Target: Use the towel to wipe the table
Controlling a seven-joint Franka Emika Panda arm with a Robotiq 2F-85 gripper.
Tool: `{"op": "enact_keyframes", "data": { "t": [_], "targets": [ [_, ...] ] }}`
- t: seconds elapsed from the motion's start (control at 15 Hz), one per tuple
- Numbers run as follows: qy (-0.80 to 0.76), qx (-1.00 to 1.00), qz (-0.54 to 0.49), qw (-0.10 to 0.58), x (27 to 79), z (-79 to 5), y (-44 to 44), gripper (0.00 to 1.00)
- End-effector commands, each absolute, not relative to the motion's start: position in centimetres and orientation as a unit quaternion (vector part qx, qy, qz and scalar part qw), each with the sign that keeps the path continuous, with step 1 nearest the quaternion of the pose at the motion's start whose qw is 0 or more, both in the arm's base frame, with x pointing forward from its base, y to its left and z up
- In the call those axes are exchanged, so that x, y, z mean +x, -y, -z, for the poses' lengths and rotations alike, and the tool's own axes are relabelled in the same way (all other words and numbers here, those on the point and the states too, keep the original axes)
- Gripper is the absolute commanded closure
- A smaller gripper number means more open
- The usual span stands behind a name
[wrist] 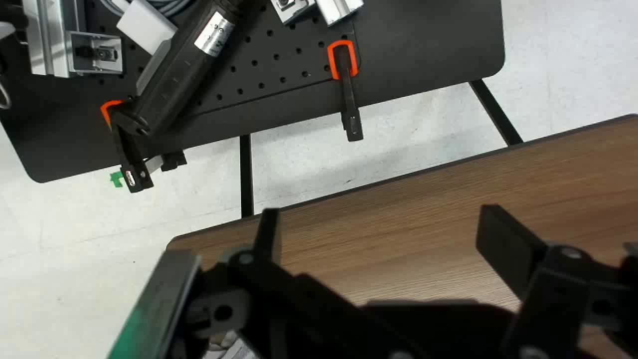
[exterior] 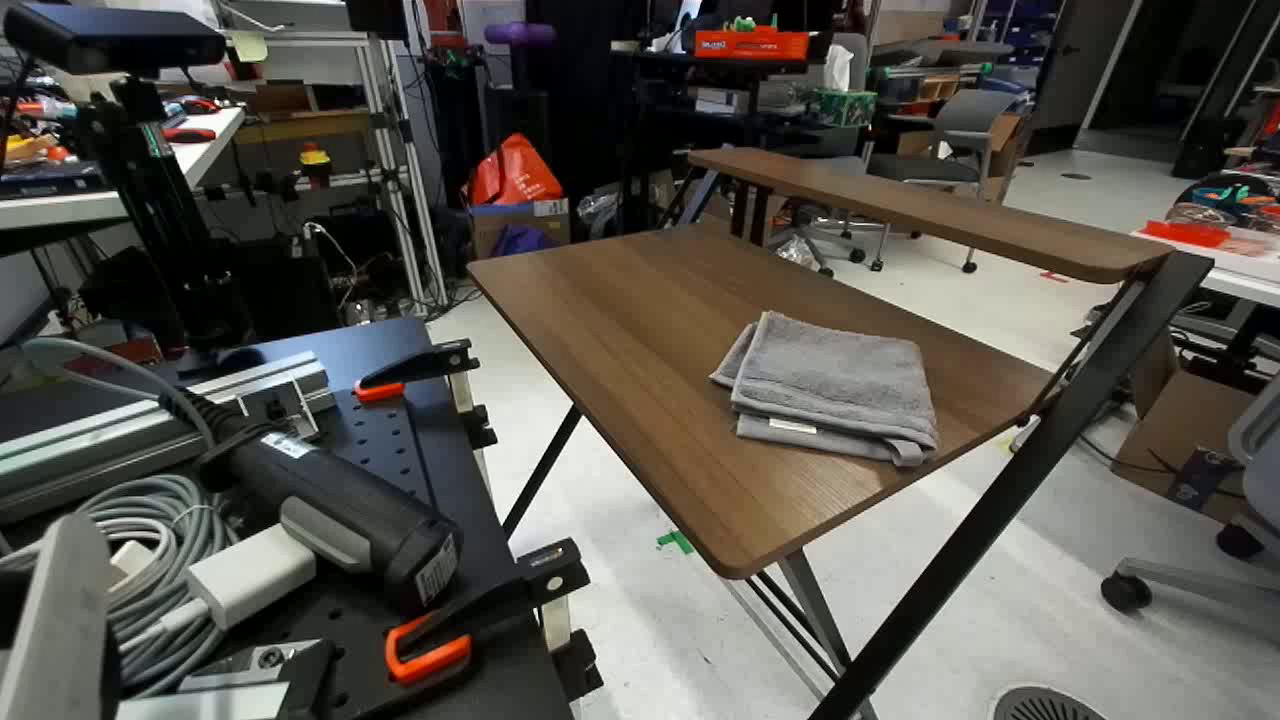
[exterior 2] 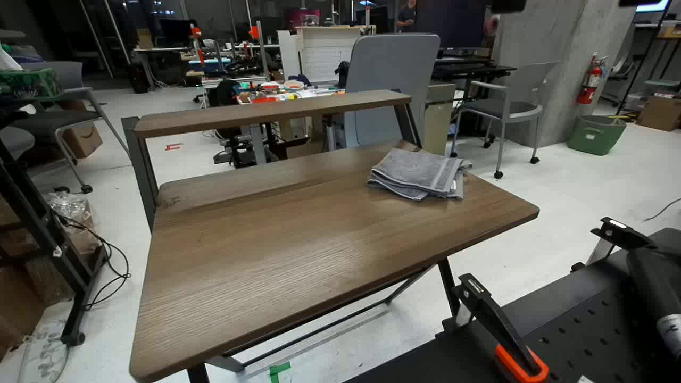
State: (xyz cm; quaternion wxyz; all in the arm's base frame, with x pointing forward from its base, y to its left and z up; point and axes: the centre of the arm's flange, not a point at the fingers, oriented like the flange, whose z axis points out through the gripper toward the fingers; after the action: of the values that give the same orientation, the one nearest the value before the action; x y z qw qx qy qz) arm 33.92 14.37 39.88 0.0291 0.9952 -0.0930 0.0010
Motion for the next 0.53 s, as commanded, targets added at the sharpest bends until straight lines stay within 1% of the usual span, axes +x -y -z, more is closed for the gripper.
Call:
{"op": "enact_keyframes", "data": {
  "t": [0.0, 0.47],
  "targets": [
    [0.093, 0.995, -0.001, 0.029, 33.92, -39.87, -14.37, 0.00],
    [0.093, 0.995, -0.001, 0.029, 33.92, -39.87, -14.37, 0.00]
  ]
}}
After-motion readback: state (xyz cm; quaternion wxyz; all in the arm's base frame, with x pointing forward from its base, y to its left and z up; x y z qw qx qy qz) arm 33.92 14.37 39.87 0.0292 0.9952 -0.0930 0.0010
